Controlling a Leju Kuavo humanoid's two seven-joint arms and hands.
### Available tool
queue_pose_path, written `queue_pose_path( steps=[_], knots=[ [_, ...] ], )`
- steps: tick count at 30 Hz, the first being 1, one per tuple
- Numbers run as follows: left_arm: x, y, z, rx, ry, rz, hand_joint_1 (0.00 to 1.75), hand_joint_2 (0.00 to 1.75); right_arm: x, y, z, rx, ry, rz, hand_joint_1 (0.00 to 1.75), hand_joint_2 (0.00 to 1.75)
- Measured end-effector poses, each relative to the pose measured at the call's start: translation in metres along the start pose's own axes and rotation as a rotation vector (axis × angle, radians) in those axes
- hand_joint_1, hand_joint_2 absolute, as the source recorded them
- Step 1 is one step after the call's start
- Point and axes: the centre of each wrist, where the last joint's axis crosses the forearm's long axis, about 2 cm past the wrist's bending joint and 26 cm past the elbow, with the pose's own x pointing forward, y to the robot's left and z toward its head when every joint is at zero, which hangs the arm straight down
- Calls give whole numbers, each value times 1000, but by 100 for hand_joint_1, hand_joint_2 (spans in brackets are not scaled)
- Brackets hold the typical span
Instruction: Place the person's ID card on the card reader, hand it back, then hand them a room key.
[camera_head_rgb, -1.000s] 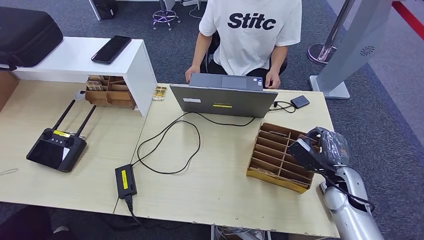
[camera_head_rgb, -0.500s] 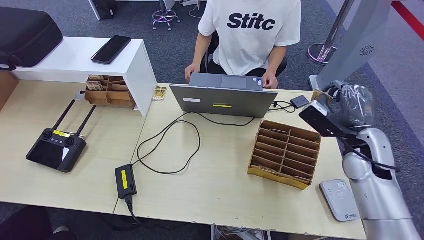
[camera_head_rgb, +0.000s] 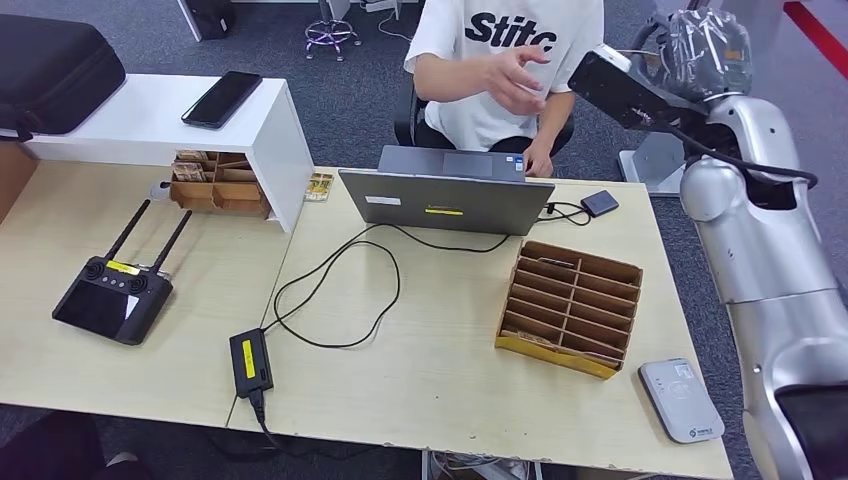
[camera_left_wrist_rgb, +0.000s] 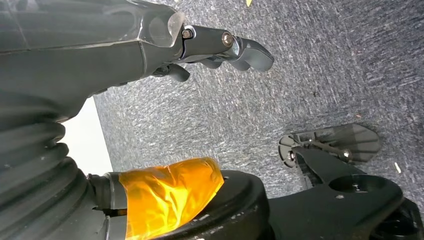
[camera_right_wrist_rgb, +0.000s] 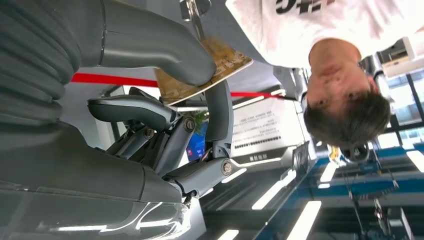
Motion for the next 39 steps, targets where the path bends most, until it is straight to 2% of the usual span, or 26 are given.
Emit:
queue_pose_path(
  steps=[9,15,19,25,33,39],
  knots=[
    [2,-2,0,-3,-1,5,0,175,15,29,-6,94,13,5,163,175],
    [2,-2,0,0,7,11,0,175,17,38,-4,118,13,7,156,175],
    [2,-2,0,0,9,12,0,175,18,41,-3,129,13,7,0,175],
    [1,-2,0,-1,6,16,0,175,19,44,-2,128,-1,-9,0,175],
    [-1,-2,0,2,4,27,0,175,22,41,7,50,-62,-51,0,175],
    [-4,-2,1,5,4,51,0,175,13,42,42,-70,-127,-125,0,175]
  ],
)
